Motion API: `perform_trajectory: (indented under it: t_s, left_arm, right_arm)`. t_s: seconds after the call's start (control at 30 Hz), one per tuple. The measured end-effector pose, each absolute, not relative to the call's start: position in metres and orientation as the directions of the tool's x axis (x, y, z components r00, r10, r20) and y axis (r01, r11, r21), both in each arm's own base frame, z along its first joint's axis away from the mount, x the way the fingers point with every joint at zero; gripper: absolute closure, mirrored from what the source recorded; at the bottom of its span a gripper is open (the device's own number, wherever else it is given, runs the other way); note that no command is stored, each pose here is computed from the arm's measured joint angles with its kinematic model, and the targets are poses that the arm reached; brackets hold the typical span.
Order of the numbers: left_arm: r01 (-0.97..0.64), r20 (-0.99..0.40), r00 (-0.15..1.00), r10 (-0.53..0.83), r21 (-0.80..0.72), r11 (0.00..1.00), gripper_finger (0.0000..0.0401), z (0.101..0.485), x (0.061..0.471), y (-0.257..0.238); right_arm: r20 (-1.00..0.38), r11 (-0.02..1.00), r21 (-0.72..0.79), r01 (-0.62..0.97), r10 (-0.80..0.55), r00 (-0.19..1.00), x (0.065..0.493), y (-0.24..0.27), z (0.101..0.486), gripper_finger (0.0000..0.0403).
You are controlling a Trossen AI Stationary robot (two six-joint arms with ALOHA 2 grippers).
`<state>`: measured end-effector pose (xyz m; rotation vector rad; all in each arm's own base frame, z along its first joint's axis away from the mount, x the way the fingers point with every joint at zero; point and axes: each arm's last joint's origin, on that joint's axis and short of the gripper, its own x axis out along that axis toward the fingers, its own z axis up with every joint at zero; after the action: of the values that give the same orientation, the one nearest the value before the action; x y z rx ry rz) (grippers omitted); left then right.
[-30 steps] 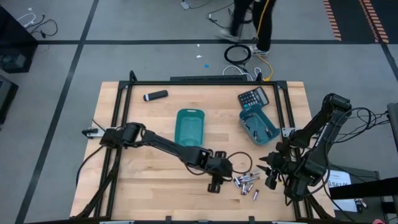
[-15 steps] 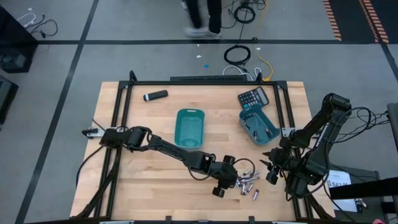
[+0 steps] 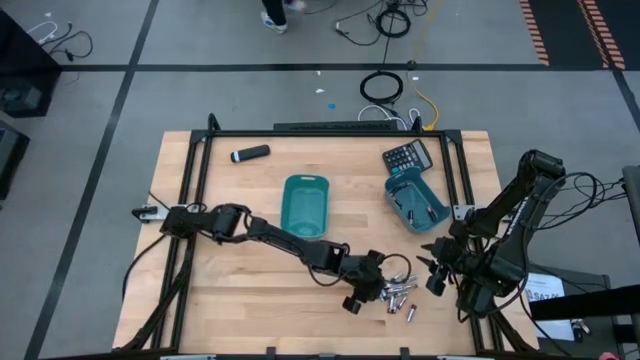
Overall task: Sort batteries
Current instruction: Put the silver battery into the green bin
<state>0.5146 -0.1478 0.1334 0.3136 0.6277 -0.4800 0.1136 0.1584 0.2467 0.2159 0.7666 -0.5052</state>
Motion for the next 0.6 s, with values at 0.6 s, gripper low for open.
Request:
perform_trajectory:
  t_s: [0.6]
  left_arm:
    - [0.591,-0.682,0.661,-0.313,0.216,0.777,0.0157,0.12,0.512,-0.156]
  right_arm:
    - [-0.708,0.856,0.004,0.516,-0.362,0.606,0.115,0.157,0.247,0.0266]
